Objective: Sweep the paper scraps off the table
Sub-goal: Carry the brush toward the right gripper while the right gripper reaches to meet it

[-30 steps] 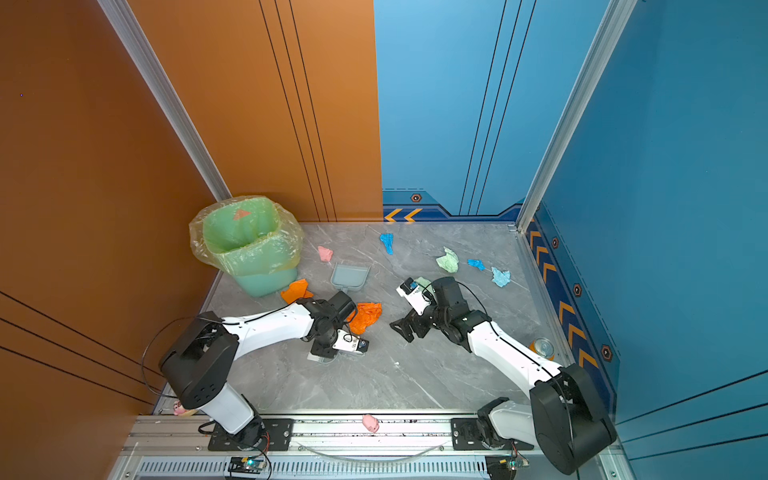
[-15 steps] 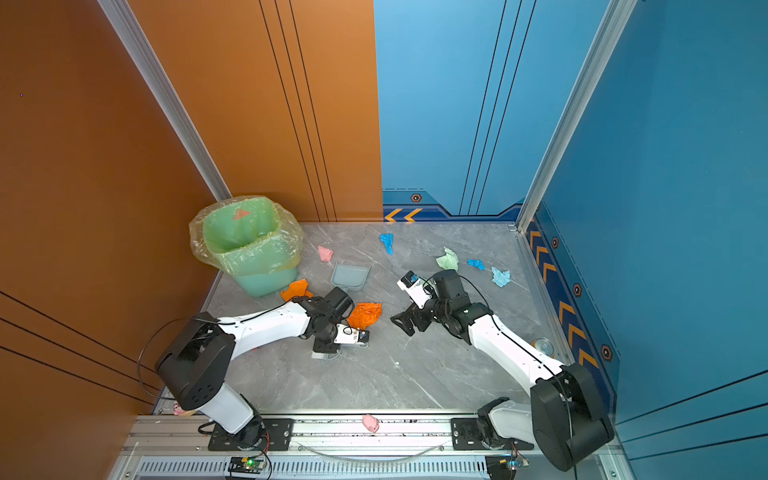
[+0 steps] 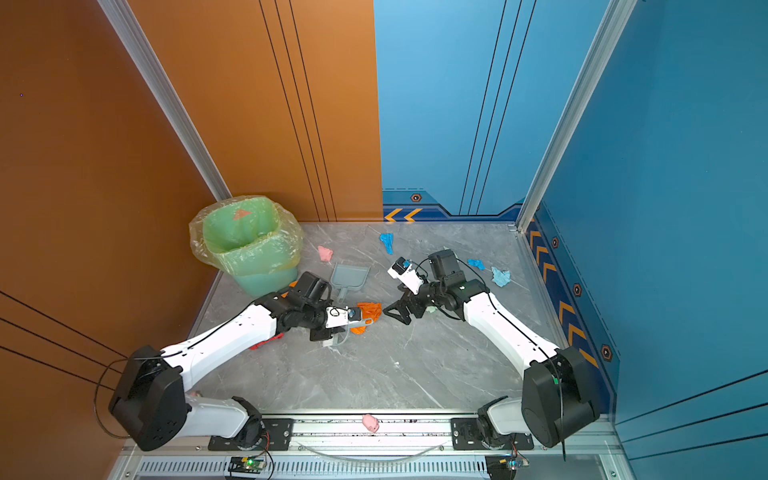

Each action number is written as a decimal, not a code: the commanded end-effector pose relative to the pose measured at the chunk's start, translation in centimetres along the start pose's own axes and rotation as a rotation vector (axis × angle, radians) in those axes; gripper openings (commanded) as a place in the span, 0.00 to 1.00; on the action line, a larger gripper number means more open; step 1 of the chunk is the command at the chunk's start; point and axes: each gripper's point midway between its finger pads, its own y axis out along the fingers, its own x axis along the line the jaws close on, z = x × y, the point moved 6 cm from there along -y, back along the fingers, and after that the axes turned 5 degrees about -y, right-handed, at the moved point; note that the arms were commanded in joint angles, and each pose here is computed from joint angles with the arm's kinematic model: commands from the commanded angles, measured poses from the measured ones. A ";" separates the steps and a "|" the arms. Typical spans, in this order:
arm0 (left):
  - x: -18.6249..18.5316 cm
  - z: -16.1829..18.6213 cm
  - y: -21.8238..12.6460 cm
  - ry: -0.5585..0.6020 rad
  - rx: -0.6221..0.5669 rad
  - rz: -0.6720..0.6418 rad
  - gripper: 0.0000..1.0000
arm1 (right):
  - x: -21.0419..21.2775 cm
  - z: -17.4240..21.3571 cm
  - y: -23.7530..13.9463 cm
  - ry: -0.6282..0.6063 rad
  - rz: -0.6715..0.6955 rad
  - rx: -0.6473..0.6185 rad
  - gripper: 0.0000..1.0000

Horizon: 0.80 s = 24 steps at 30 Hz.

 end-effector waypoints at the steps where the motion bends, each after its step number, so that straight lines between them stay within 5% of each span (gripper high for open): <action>1: -0.6 -1.1 -0.7 -0.027 -0.116 0.060 0.00 | 1.0 -1.3 0.1 -0.051 -0.077 -0.026 1.00; 24: 0.9 -3.5 -1.5 -0.100 -0.378 0.214 0.00 | 4.5 -3.5 2.9 -0.142 -0.243 -0.058 1.00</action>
